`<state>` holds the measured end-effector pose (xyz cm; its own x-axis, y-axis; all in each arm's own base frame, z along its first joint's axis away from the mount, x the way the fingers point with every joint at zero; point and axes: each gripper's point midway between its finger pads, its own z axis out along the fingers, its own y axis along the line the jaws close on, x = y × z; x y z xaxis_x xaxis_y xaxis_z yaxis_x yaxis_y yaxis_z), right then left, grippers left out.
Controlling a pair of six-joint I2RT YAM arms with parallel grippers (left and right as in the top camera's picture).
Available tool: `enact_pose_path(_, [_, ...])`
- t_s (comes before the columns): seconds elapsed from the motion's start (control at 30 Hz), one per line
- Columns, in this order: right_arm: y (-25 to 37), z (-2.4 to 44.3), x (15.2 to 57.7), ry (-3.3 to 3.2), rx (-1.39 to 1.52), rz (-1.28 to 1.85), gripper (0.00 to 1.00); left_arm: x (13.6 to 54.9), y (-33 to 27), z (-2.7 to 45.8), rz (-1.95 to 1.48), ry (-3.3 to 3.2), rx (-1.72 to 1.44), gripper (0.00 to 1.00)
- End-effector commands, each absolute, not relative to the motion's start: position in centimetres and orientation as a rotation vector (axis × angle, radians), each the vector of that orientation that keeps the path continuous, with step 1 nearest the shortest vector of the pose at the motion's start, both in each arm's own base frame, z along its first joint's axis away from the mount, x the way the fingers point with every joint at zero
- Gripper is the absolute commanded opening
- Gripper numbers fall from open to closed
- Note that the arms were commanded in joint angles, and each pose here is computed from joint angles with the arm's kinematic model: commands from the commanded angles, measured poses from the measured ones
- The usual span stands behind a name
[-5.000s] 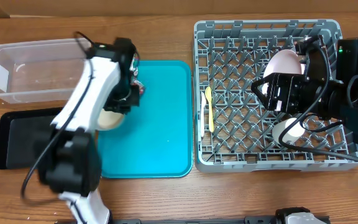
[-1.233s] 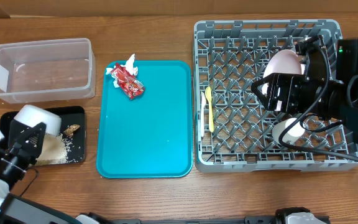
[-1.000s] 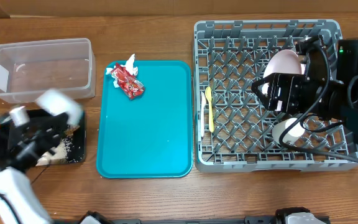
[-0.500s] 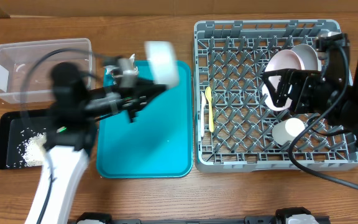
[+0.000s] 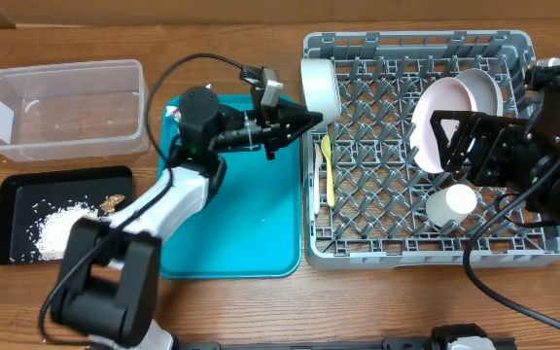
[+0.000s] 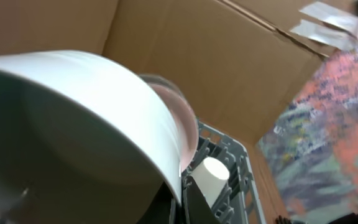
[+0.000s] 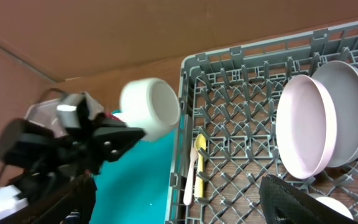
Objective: Sort waste into correct bins and load items into the dishwasher rack
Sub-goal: 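Carry the white bowl to the rack and set it on its side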
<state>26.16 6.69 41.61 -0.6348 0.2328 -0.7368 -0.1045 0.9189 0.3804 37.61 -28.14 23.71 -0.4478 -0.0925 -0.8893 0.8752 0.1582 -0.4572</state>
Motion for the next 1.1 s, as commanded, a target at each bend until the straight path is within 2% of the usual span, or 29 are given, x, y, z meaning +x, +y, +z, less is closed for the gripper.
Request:
enact_pose_path(0.0, [6.5,41.8,26.0,2.198,0.101,0.486,0.88,39.3,-28.6,20.9,-1.493,1.691,0.634,0.04])
enact_pose_path(0.4, [6.5,41.7,26.0,2.200,0.101,0.486,0.88,40.7,-29.1,17.0,-1.488,1.730,0.581,0.04])
enact_pose_path(0.67, [6.5,41.5,25.8,2.210,0.100,0.483,0.88,40.8,-29.3,16.0,-1.493,1.748,0.565,0.05])
enact_pose_path(0.8, [6.5,41.5,25.8,2.214,0.101,0.484,0.88,40.9,-29.2,15.7,-1.497,1.764,0.558,0.14])
enact_pose_path(0.9, [6.4,41.3,25.7,2.220,0.105,0.477,0.88,41.1,-28.7,15.0,-1.492,1.799,0.539,0.17])
enact_pose_path(1.0, [6.0,41.1,25.7,2.227,0.121,0.449,0.88,41.1,-28.0,14.7,-1.506,1.819,0.533,0.24])
enact_pose_path(1.07, [5.9,41.0,25.7,2.231,0.124,0.445,0.88,40.9,-27.8,14.9,-1.525,1.816,0.545,0.33])
